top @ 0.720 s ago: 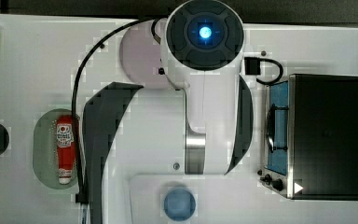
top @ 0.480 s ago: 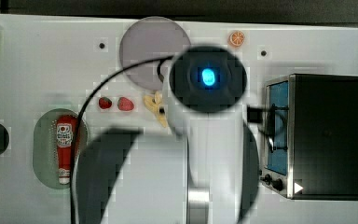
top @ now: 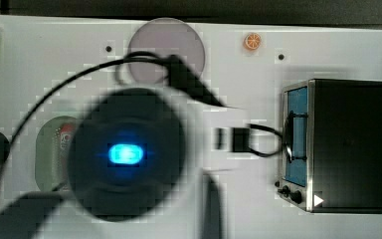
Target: Pick ketchup from strainer and place it on the table
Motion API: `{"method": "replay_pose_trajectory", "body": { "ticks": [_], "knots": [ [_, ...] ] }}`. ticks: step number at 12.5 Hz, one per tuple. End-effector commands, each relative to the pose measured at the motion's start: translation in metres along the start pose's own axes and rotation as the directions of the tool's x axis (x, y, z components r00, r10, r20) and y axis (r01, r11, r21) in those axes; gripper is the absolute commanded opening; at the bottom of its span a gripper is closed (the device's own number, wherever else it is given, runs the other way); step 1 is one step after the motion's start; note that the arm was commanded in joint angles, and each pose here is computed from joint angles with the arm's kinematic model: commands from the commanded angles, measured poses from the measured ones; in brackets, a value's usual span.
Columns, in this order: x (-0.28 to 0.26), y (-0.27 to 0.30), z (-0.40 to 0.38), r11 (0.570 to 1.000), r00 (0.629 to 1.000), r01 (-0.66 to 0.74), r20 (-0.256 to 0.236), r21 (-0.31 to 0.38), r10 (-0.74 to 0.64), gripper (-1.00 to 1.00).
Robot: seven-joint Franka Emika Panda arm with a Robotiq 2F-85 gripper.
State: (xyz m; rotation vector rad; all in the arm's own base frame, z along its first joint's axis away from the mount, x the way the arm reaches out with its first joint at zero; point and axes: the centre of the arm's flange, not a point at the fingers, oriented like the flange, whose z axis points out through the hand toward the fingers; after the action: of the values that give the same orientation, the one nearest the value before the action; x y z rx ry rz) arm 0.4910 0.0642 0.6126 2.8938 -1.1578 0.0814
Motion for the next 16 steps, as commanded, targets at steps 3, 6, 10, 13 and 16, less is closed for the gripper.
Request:
{"method": "replay_pose_trajectory", "body": {
  "ticks": [3,6,10,13,16],
  "knots": [
    [-0.099,-0.088,0.061,0.975,0.976,0.212,0.071,-0.073,-0.207,1.0],
    [-0.149,-0.122,0.078,0.948,0.948,0.315,0.072,-0.055,-0.311,1.0],
    [-0.21,-0.149,0.123,0.901,0.899,0.433,0.09,-0.033,-0.429,1.0],
    [-0.252,-0.157,0.174,0.865,0.861,0.502,0.091,0.01,-0.501,1.0],
    [-0.275,-0.157,0.228,0.834,0.831,0.547,0.073,0.069,-0.551,1.0]
  ]
}}
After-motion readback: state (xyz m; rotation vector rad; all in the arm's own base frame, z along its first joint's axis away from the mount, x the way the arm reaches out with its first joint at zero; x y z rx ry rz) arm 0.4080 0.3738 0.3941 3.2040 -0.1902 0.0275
